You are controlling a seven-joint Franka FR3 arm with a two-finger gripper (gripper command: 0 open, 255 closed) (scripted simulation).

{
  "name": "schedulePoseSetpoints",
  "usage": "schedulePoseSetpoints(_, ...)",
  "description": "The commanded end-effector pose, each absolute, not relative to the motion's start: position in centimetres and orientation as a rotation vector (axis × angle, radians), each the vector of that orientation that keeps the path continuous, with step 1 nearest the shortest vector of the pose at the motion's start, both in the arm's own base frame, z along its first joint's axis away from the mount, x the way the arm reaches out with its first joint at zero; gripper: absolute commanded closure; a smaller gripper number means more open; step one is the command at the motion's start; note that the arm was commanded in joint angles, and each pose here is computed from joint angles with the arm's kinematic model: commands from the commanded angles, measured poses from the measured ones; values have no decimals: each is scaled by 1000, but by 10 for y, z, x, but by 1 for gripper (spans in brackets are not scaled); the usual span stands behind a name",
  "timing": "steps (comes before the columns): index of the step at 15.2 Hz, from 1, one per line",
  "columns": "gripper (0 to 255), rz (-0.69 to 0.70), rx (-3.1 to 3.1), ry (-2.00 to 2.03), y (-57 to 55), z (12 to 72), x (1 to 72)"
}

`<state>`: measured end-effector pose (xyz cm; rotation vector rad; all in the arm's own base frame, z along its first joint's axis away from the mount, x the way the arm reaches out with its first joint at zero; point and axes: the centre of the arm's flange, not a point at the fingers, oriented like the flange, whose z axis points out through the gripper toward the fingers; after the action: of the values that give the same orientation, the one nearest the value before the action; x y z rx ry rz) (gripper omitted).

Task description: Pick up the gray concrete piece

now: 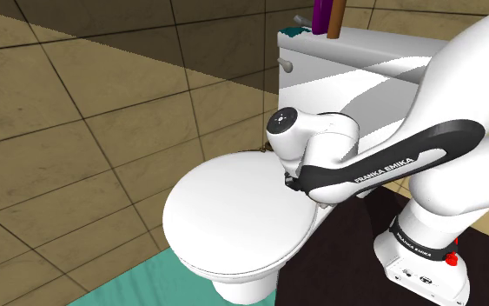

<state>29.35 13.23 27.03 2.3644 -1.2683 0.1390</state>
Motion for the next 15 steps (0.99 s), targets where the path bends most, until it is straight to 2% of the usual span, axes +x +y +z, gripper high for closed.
schedulePoseSetpoints(1,255,140,2365,-1269,132,270,294)
schedulePoseSetpoints(15,255,140,2365,-1269,132,334,294)
